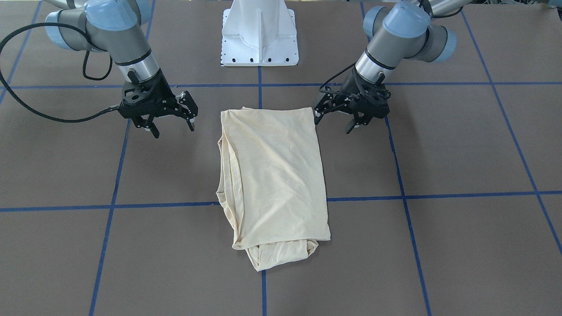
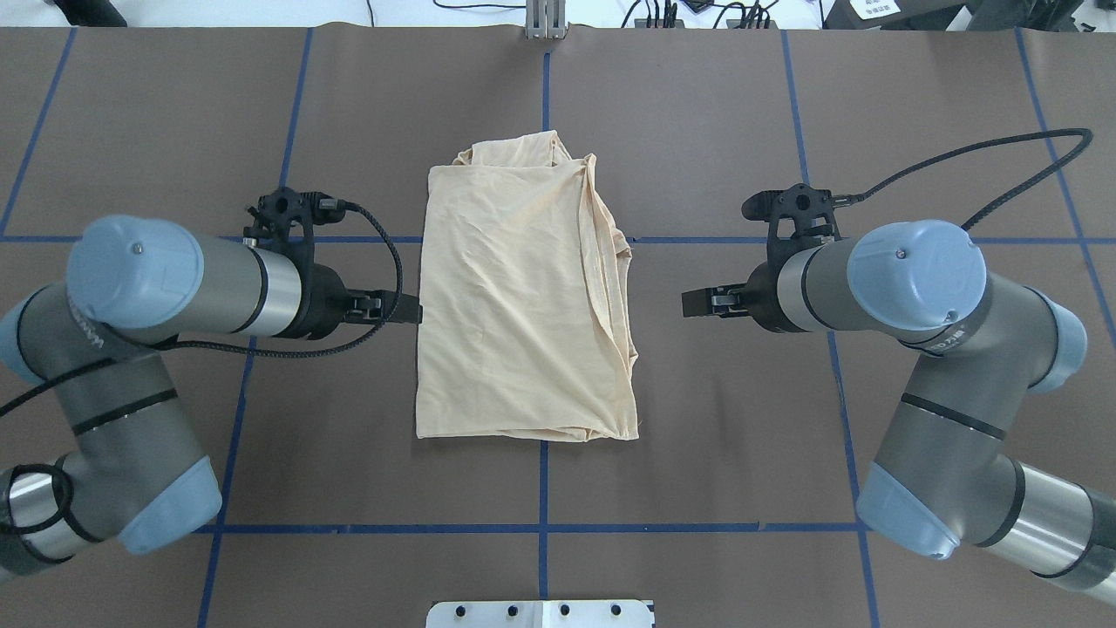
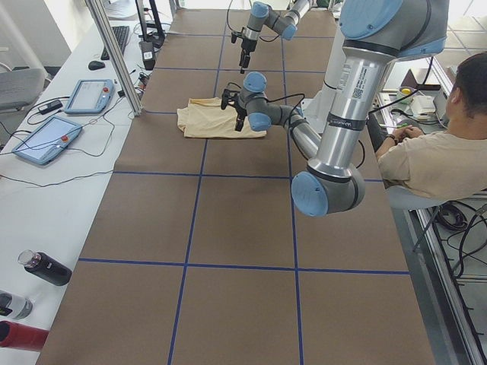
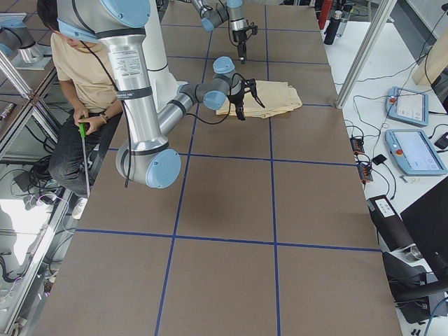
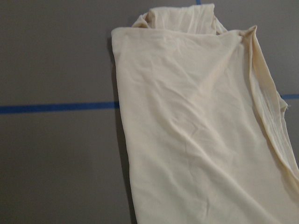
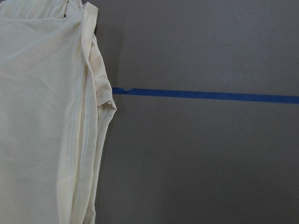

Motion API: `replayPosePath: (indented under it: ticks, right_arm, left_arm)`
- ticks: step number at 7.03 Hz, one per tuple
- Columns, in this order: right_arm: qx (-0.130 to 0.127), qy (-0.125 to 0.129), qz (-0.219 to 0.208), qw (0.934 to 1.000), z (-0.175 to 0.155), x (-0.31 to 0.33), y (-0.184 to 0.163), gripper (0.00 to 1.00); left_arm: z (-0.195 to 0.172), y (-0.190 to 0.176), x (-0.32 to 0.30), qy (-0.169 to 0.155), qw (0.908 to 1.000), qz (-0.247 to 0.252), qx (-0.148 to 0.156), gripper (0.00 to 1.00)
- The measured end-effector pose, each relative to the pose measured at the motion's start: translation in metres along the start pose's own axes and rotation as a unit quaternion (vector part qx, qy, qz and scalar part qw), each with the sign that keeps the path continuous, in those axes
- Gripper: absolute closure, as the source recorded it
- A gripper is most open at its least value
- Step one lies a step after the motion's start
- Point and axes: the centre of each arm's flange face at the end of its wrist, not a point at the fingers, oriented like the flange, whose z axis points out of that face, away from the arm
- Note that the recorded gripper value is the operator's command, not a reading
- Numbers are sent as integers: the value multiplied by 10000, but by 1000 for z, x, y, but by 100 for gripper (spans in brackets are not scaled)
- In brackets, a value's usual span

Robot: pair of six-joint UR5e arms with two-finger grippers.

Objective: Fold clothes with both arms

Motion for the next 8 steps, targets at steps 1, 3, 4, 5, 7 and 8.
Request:
replayPosePath:
  ticks: [1, 3, 4, 5, 7, 8]
  right_arm:
    - [11, 6, -4, 10000, -1, 6, -3, 0]
    - [29, 3, -23, 10000, -1, 8, -5, 0]
    - [31, -1, -28, 10000, -1, 7, -5, 0]
    - [33, -2, -31, 10000, -1, 7, -5, 0]
    - [43, 2, -26, 10000, -1, 7, -6, 0]
    - [47, 4, -24, 10000, -1, 7, -6, 0]
  left_arm:
    - [14, 38, 7, -69, 9996, -256, -87, 18]
    - [39, 74, 11, -215, 9978, -596, -205, 25]
    - [53, 77, 8, -317, 9970, -680, -195, 28]
    - [62, 80, 8, -373, 9961, -778, -202, 31]
    - [72, 97, 16, -381, 9936, -1012, -313, 36]
    - [74, 103, 20, -371, 9931, -1056, -353, 38]
